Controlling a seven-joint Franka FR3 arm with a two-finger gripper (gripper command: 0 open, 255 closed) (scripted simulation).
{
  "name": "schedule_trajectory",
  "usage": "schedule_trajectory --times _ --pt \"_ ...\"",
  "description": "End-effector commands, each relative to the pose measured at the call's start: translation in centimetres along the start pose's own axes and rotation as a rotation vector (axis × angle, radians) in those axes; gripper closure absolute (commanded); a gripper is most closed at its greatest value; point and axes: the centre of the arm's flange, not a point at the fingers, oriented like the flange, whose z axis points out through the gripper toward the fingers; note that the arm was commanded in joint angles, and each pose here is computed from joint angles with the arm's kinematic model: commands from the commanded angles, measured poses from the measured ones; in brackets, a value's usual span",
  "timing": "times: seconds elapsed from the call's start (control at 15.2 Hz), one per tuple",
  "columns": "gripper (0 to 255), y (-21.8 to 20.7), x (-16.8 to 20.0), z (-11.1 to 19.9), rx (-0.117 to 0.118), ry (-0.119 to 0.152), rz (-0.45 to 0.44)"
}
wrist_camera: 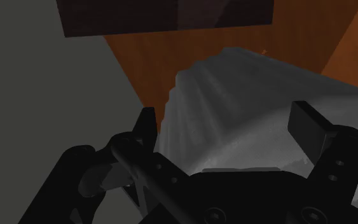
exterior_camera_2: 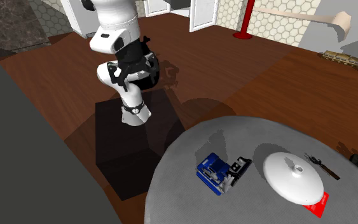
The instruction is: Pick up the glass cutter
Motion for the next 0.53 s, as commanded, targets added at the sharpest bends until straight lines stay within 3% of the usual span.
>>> schedule_trajectory --times 0.0,0.46 --pt "0 0.0 0.0 0.0 0.0 0.0 0.0" --pt "0 -4.3 7.9 0.0 -0.016 0.03 0.03"
